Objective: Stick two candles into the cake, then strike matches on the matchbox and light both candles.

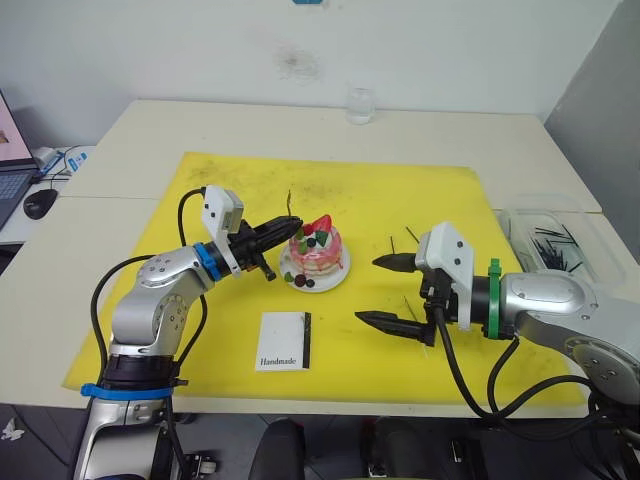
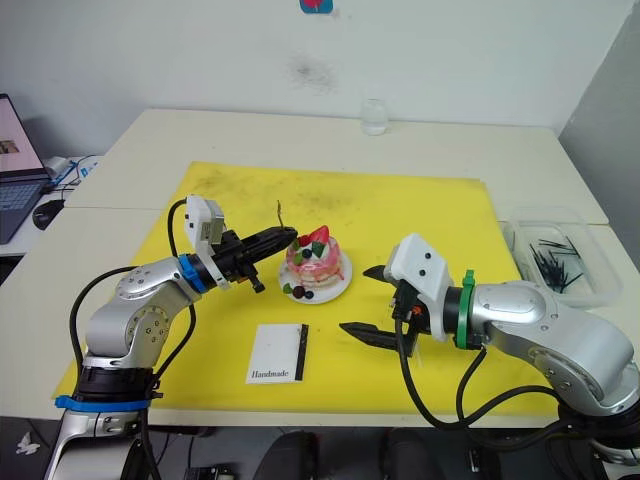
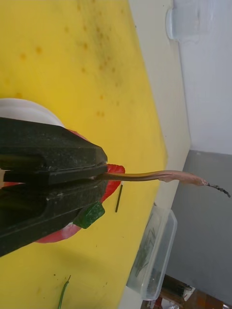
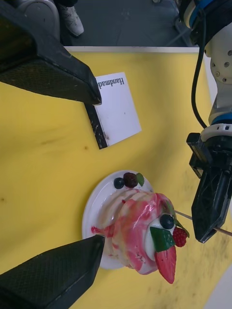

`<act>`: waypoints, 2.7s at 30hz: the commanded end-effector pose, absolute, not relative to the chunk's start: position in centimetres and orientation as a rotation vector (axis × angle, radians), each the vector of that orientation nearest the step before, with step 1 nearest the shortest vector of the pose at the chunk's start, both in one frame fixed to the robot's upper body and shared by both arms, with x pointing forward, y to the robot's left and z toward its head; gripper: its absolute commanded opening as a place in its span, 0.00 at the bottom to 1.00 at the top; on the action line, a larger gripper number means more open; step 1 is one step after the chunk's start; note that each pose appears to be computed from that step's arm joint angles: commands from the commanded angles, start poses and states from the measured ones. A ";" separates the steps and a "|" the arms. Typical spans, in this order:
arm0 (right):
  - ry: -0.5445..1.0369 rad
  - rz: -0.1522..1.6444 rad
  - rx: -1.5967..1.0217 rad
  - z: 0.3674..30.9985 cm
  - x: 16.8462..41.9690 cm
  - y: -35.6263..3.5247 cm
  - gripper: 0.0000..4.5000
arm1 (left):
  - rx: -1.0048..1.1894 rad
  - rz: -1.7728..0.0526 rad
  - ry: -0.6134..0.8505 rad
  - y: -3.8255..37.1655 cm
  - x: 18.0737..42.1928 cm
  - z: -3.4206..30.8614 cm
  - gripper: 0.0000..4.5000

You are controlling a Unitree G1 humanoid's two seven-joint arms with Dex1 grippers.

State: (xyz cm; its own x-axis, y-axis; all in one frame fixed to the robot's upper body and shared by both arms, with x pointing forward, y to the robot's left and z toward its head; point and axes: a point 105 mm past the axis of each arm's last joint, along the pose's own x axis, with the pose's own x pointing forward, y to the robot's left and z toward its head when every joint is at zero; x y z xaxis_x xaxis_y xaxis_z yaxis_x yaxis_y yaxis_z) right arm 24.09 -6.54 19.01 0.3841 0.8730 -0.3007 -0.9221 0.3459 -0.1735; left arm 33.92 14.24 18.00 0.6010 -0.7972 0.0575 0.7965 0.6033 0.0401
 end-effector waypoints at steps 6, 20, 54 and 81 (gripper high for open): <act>0.110 1.166 -0.357 20.1 23.8 -6.6 0.99 | 0.101 -0.915 -0.099 14.1 33.9 16.9 0.00; 0.109 1.162 -0.352 20.0 23.8 -6.5 0.99 | 0.114 -0.891 -0.081 13.6 34.4 13.5 0.00; 0.087 1.154 -0.342 19.9 23.9 -6.4 1.00 | 0.021 -0.800 -0.104 14.1 34.9 15.0 0.20; 0.077 1.153 -0.336 19.9 24.0 -6.1 1.00 | -0.046 -0.782 -0.121 15.6 34.3 19.1 1.00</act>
State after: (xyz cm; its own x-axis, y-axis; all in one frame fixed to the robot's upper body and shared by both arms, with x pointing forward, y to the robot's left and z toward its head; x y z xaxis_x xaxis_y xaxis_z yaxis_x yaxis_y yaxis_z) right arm 24.25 -6.20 18.84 0.4062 0.8728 -0.2708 -0.9118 0.3675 -0.1832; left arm 34.56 15.22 16.94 0.7071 -0.7032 0.0743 0.7054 0.7088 -0.0052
